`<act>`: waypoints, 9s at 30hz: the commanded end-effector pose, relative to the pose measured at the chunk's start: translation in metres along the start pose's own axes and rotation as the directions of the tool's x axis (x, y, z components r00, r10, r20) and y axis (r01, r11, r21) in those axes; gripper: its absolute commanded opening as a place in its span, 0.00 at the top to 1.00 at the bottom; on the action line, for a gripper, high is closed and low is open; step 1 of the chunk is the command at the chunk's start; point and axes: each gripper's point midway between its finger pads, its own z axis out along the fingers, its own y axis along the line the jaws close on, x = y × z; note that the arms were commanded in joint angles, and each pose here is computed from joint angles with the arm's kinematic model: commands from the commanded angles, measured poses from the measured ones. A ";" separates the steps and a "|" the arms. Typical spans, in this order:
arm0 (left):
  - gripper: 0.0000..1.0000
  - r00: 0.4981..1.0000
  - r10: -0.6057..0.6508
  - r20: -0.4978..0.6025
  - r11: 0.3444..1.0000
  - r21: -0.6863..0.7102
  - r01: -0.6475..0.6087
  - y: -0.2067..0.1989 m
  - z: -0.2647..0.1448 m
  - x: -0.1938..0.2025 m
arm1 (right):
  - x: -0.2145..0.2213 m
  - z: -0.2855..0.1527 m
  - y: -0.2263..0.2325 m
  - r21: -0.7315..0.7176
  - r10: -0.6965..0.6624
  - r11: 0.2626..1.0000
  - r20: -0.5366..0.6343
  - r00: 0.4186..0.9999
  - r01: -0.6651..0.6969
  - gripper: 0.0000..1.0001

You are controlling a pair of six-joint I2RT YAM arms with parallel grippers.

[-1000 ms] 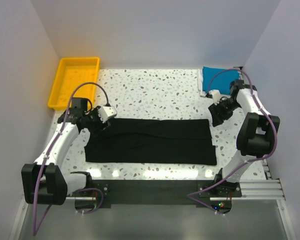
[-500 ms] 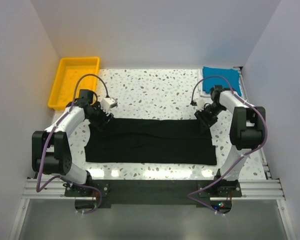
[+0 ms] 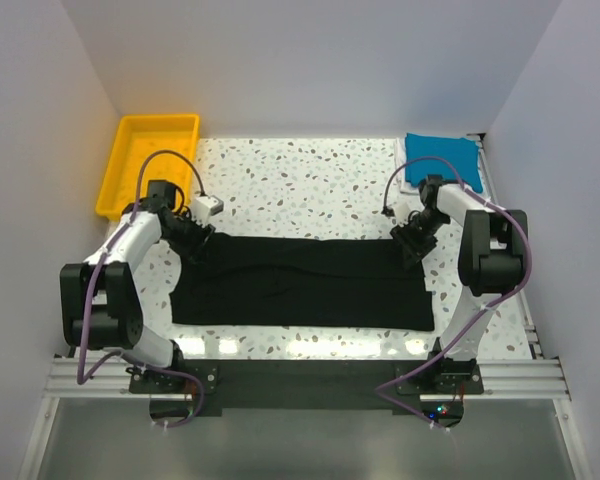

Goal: Fold and stack the t-shirts
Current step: Fold the tshirt

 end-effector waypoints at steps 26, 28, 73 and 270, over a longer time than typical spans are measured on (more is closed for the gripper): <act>0.84 0.870 0.424 0.253 0.877 0.125 -0.464 -0.065 -0.032 0.032 | -0.199 -0.037 0.159 -0.208 -0.096 0.960 0.379 0.920 0.185 0.53; 0.74 0.925 0.278 0.260 0.928 0.176 -0.328 -0.056 -0.034 0.029 | -0.225 -0.033 0.184 -0.239 -0.063 0.955 0.409 0.910 0.174 0.52; 0.38 0.917 -0.382 0.113 0.906 0.243 0.347 0.018 0.003 0.007 | -0.288 0.037 0.329 -0.485 -0.080 0.825 0.408 0.910 0.290 1.00; 0.60 1.000 -0.012 -0.011 1.000 0.026 0.012 0.014 0.179 -0.153 | 0.009 -0.019 0.149 -0.195 -0.411 0.905 -0.182 0.893 0.377 0.61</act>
